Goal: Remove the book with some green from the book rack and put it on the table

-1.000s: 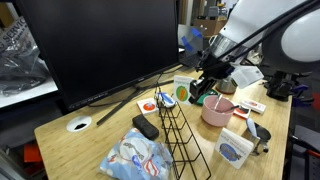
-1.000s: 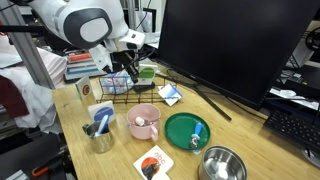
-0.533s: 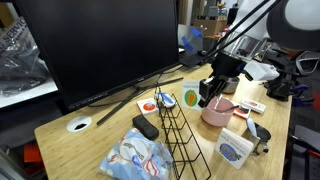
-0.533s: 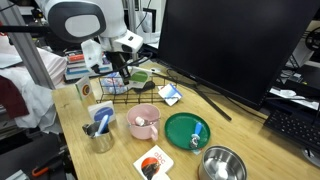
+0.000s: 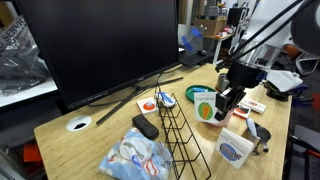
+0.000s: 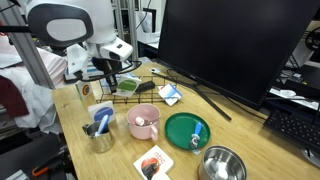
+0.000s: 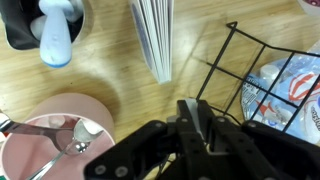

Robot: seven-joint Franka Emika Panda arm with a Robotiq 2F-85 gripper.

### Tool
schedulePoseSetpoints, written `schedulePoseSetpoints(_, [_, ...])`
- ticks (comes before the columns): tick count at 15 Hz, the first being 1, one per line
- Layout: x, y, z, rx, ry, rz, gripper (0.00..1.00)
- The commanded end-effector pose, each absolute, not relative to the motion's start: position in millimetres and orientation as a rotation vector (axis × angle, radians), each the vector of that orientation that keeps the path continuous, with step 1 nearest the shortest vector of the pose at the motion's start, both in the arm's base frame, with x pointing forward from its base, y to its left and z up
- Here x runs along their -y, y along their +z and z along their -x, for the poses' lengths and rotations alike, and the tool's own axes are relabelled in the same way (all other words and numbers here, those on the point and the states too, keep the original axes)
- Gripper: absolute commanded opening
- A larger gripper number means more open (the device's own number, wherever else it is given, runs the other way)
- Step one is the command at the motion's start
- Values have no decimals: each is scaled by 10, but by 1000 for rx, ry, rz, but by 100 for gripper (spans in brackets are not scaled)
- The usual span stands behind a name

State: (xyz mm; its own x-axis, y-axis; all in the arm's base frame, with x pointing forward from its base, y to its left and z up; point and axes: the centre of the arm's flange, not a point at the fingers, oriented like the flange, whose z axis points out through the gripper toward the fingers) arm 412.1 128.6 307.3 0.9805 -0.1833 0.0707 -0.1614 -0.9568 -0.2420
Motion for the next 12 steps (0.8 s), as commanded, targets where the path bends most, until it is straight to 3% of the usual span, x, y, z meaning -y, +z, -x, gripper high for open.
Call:
schedulePoseSetpoints(1, [-1429,3173,-3847,-240,-192,2884,4])
schedulePoseSetpoints(12, [-1996,3214,-3158,-212,-368,2934,4])
